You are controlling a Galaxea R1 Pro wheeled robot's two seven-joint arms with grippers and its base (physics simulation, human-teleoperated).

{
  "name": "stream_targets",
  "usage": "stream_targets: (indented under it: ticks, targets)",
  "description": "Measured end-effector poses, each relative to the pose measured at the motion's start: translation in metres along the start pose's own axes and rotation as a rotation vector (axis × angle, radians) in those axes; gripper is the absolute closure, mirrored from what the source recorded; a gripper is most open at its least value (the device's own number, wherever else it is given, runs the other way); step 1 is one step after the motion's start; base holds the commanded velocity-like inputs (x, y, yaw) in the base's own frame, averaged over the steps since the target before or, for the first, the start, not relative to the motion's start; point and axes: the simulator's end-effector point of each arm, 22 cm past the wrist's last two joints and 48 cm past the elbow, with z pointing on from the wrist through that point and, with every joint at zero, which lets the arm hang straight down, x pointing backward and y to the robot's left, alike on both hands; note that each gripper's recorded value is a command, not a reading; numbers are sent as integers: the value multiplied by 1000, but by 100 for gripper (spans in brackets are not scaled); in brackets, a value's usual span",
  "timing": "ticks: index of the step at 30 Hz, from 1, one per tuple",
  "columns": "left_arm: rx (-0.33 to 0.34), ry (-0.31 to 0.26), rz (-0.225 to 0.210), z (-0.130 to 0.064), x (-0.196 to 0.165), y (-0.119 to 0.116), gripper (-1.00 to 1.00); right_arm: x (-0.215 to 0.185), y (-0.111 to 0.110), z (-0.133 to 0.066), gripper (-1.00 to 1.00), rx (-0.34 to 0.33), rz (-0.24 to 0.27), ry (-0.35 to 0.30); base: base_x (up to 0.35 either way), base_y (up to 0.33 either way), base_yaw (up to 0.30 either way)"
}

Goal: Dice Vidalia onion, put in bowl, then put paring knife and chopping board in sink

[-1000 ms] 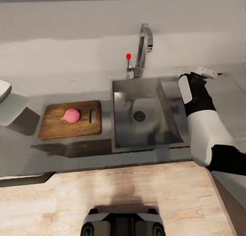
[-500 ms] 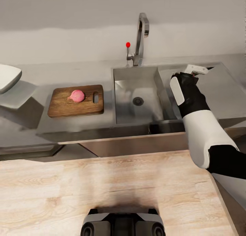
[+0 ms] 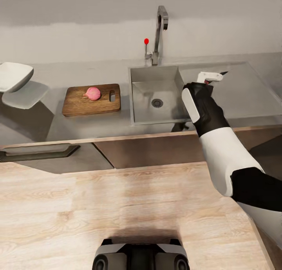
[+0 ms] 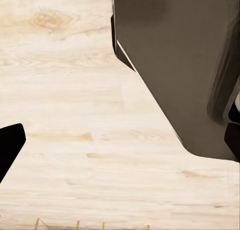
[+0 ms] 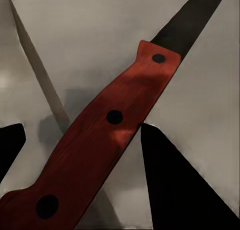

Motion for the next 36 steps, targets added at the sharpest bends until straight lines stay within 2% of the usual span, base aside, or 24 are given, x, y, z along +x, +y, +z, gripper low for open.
stream_targets:
  ticks: [4,8,16,22,36]
  targets:
    - [-2,0,1,0,1,2,-100,26,5,1,100,0,19,48,-53,0,0]
    - [-6,-2,1,0,0,5,-100,32,6,-1,100,-4,14,43,-278,0,0]
    - [-8,-2,1,1,-1,6,-100,53,13,-5,100,-14,-36,47,-333,0,0]
    - [-8,-2,1,1,-1,6,-100,52,19,-8,100,-21,-56,34,-340,0,0]
    - [-8,-2,1,1,-1,6,-100,48,16,-8,100,-6,-74,17,-340,0,0]
